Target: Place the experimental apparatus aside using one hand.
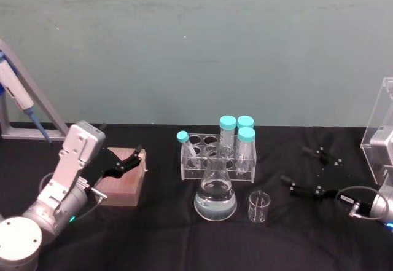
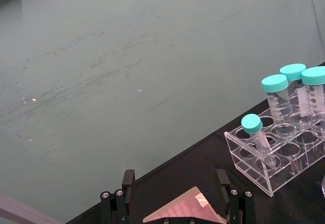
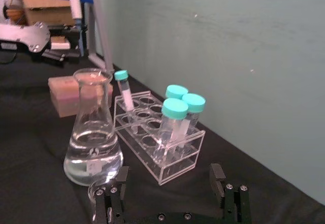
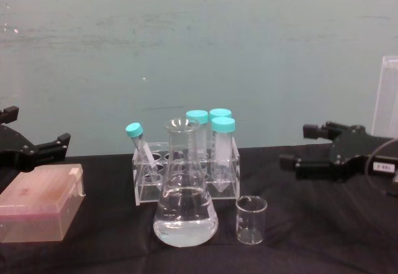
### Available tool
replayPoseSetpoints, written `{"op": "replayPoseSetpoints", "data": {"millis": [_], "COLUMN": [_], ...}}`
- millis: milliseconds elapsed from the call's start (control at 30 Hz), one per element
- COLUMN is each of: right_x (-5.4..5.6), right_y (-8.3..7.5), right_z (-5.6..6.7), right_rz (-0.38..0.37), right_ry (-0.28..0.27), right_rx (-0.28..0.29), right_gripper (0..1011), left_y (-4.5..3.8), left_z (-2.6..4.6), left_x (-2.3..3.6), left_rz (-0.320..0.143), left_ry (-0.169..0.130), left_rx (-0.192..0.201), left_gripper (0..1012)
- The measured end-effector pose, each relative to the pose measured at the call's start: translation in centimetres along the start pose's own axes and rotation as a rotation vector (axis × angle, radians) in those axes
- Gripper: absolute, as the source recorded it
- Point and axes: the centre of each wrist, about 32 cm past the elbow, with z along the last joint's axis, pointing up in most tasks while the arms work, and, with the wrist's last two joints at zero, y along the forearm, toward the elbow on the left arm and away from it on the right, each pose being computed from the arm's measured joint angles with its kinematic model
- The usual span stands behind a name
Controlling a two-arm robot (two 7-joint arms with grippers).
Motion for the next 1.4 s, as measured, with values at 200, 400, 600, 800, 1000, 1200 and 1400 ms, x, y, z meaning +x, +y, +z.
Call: {"op": "replayPoseSetpoints", "data": {"millis": [200,400,600,800,1000,1200,1400], "right_x": [0.2,0.2,0.1,-0.1,-0.3,-0.4,-0.5], "right_y": [0.5,0.9,1.2,1.5,2.0,2.4,2.7], "right_z": [-0.6,-0.8,-0.9,-0.9,-0.9,-0.8,-0.9], "right_rz": [0.046,0.088,0.121,0.163,0.204,0.236,0.261], "right_ry": [-0.002,-0.004,-0.004,-0.008,-0.01,-0.011,-0.012], "right_rx": [-0.029,-0.041,-0.044,-0.05,-0.057,-0.062,-0.071], "right_gripper": [1003,1003,1003,1003,1003,1003,1003], "left_y": [0.0,0.0,0.0,0.0,0.0,0.0,0.0], "left_z": [0.0,0.0,0.0,0.0,0.0,0.0,0.0], "left_x": [0.0,0.0,0.0,0.0,0.0,0.0,0.0], "left_rz": [0.0,0.0,0.0,0.0,0.0,0.0,0.0], "left_ry": [0.0,0.0,0.0,0.0,0.0,0.0,0.0], "left_rx": [0.0,0.0,0.0,0.0,0.0,0.0,0.0], "left_gripper": [1000,1000,1000,1000,1000,1000,1000]}}
